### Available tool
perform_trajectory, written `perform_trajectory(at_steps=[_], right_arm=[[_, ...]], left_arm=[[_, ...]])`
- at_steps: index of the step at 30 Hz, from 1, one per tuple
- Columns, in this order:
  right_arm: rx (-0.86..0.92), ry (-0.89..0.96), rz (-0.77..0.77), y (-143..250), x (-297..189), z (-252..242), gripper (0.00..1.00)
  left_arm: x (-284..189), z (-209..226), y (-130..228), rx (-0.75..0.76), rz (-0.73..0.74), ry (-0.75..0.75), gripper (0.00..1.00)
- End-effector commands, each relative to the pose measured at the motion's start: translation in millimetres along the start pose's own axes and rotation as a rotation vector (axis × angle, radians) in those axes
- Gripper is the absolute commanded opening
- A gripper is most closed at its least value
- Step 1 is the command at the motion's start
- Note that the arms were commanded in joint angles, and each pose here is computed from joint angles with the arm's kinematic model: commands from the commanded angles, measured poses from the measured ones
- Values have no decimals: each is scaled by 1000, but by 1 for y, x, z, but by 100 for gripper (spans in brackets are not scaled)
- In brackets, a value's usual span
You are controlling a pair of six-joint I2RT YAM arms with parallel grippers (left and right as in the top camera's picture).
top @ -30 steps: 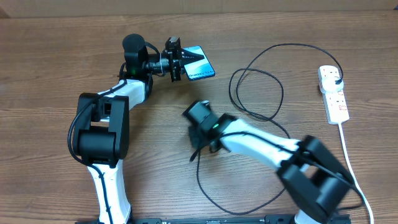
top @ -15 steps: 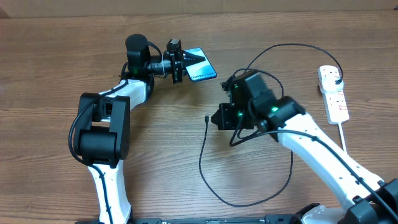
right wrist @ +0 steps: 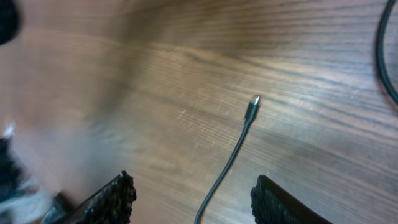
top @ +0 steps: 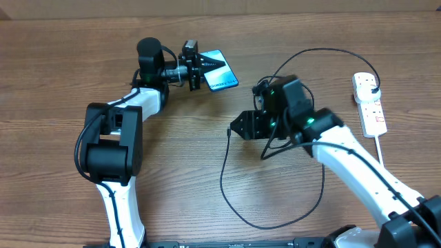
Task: Plug charger to phone and switch on socket
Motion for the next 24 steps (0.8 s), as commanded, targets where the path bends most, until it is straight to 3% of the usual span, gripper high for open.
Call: perform_trajectory(at_steps=[1, 7, 12, 24], right_arm=[[44, 185, -53, 11, 21, -15, 61], [-21, 276, -71, 24, 64, -8, 61], [10, 355, -99, 31, 89, -14, 51], [24, 397, -178, 21, 110, -26, 41]], left_arm=[[-13, -16, -5, 77, -13, 18, 4], [-14, -16, -4, 92, -8, 18, 4], [-16, -16, -3, 93, 2, 16, 5], [-15, -16, -3, 104, 8, 16, 4]])
Point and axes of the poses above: each gripper's point midway between its finger pads, its own x axis out along the fingers, its own z axis along the line the jaws close on, y = z × x, the point moved 6 cm from there along -x, back along the fingers, and after that the axes turned 4 degrees about x, right-handed, at the moved point
